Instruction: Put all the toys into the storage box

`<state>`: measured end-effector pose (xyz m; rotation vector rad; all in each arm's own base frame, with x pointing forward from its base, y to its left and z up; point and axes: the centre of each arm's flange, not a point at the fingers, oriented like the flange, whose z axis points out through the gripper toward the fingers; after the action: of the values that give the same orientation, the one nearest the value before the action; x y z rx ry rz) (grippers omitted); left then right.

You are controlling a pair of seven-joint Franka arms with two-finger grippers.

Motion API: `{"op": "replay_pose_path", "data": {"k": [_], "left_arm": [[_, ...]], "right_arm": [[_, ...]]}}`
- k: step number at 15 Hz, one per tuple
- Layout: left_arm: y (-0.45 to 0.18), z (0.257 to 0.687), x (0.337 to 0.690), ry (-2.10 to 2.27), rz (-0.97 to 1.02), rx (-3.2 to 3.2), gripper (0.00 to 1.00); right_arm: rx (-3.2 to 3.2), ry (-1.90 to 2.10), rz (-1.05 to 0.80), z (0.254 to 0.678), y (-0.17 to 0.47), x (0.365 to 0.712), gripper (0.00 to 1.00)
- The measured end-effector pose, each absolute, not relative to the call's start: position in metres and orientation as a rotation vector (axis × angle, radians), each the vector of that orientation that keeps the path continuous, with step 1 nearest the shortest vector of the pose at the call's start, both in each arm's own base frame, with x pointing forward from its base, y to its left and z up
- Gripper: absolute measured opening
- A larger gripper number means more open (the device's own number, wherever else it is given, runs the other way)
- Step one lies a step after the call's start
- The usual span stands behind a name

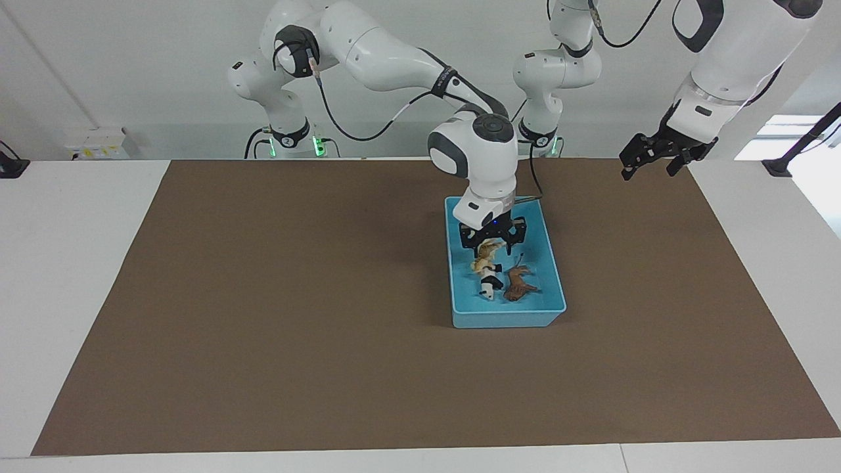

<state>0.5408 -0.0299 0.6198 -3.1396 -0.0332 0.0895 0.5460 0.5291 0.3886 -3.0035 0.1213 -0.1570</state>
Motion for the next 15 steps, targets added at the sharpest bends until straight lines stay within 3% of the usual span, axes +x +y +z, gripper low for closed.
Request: {"op": "replay_pose_path", "data": {"k": [1,4,8,11,15], "left_arm": [[-0.030,0.620,0.541,-0.031,0.082,-3.140,1.00],[-0.028,0.618,0.545,-0.001,0.069,-3.142,1.00],[-0.026,0.616,0.546,0.009,0.075,-3.143,1.00],[-0.026,0.616,0.546,0.013,0.076,-3.143,1.00],[-0.034,0.615,0.546,0.038,0.078,-3.143,1.00]], "right_arm": [[-3.009,0.144,-0.161,0.401,0.524,0.547,1.00],[-3.011,0.236,-0.240,0.471,0.477,0.567,1.00],[-3.007,0.267,-0.308,0.572,0.334,0.615,1.00],[-3.035,0.209,-0.347,0.596,0.231,0.647,1.00],[-3.118,0.011,-0.234,0.596,0.125,0.660,1.00]]}}
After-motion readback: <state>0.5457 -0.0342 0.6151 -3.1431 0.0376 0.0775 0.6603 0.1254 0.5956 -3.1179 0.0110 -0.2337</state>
